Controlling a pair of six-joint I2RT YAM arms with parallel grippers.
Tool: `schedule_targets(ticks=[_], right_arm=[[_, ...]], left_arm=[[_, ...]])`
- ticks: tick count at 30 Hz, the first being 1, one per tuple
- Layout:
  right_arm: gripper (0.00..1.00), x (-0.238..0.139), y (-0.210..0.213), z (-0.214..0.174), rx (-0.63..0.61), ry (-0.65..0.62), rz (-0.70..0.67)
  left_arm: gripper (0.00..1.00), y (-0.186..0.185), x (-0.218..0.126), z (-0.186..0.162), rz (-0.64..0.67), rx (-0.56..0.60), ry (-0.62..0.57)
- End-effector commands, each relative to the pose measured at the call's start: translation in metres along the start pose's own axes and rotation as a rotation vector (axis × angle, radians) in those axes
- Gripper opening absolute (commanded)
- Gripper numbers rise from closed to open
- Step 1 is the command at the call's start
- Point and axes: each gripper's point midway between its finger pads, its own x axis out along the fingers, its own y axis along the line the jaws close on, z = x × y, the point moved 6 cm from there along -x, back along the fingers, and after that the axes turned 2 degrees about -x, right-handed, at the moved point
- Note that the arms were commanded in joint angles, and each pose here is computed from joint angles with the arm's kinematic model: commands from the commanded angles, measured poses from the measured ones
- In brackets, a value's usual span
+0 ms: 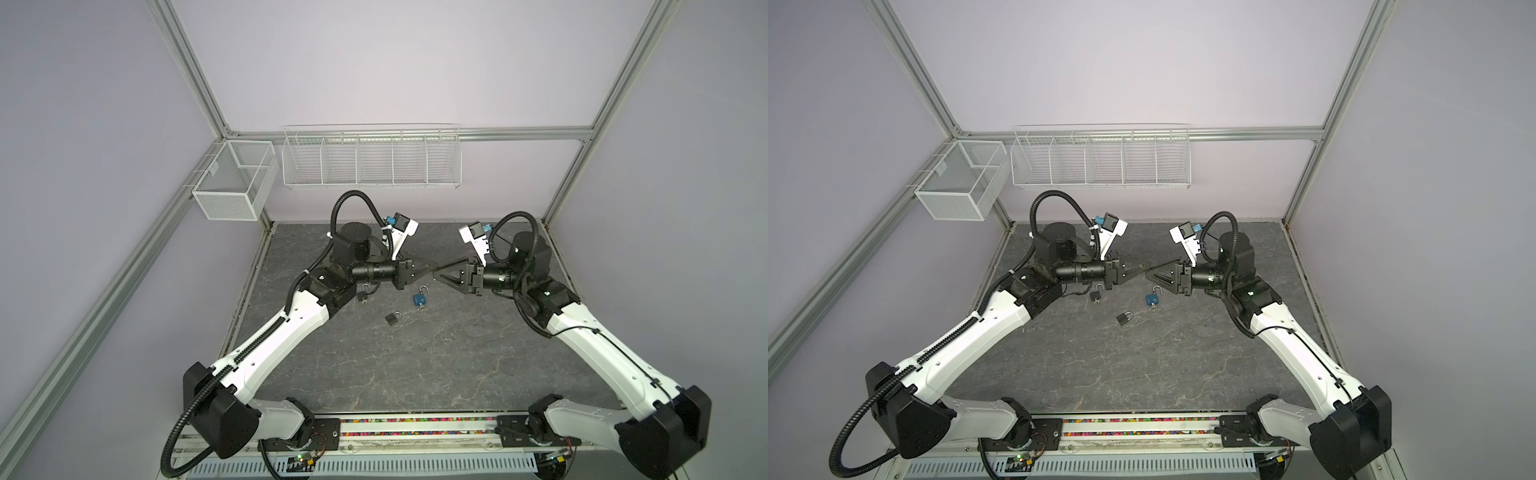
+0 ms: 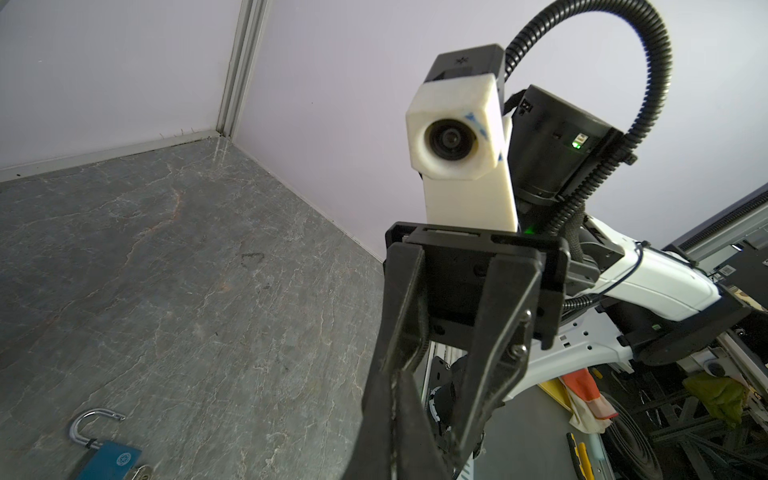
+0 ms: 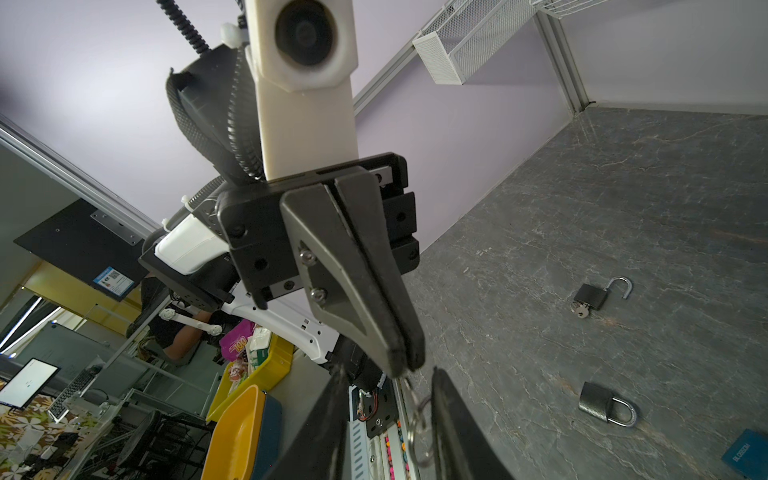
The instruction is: Unlock with the key
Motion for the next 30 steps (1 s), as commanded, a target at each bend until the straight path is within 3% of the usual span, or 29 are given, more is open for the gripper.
schedule_targets(ticks=[1, 30], right_arm=[[0.31, 0.0009, -0.0039, -0.004, -0.016, 0.015, 0.017], [0.06, -0.0038, -0.0043, -0.0031, -0.039, 0.011, -0.007]], left_arm=[[0.0, -0.0081, -0.0021, 0.015, -0.029, 0.042, -0.035], [0.0, -0.0103, -0.0007, 0.0157, -0.065, 0.035, -0.019]])
